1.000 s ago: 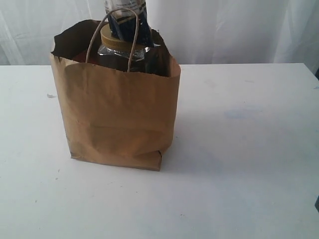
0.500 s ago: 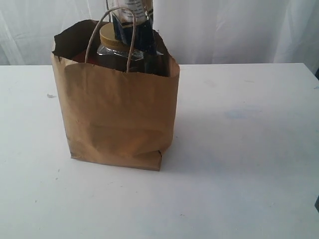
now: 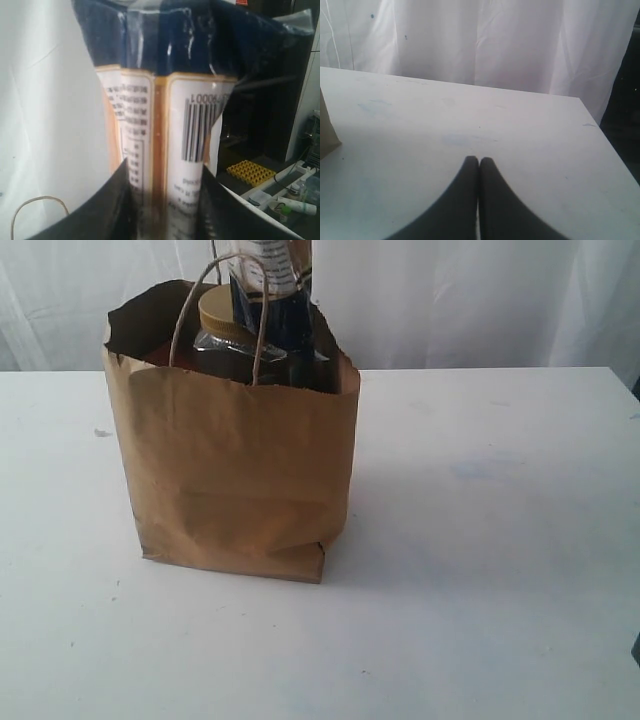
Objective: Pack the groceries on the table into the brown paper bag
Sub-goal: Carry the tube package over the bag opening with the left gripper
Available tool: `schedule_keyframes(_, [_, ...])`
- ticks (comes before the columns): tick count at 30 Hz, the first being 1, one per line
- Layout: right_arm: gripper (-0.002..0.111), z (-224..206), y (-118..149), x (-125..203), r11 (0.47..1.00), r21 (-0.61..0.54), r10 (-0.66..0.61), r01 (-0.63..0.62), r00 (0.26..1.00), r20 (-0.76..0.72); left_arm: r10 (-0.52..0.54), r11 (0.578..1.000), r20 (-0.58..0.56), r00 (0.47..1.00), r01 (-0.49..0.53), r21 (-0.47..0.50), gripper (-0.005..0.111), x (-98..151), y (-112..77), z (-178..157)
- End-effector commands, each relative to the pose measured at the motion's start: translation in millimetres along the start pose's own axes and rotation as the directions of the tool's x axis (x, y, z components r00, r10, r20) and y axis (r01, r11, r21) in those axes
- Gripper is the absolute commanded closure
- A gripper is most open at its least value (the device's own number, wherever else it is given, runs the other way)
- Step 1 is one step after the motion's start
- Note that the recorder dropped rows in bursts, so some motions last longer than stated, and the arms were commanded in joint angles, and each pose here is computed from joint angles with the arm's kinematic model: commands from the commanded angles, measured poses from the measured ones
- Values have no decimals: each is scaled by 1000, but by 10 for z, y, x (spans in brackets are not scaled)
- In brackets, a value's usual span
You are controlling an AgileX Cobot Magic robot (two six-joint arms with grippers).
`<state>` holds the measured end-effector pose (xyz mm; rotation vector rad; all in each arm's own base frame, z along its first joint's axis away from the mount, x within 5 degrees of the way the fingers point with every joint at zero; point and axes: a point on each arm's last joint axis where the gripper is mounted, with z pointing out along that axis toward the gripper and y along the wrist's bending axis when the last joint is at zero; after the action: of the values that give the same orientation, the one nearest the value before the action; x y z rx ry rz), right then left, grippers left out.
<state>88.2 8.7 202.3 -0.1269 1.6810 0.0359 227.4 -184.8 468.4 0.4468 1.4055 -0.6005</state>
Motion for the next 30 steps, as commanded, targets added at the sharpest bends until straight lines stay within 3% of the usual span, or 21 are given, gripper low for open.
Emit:
schedule_keyframes(1, [108,3,1,5,1000,0,5,-5,1000,0,-42,999,40,998,43,-9,107,-124,-2,-116])
schedule_keyframes(20, [108,3,1,5,1000,0,5,-5,1000,0,-44,998,76,996,48,-43,107,-221,25,-229])
schedule_keyframes(26, [108,3,1,5,1000,0,5,-5,1000,0,-35,985,46,998,42,-165,107,-185,135,-237])
schedule_keyframes(30, [108,3,1,5,1000,0,5,-5,1000,0,79,960,-22,997,-82,-269,107,-135,230,-255])
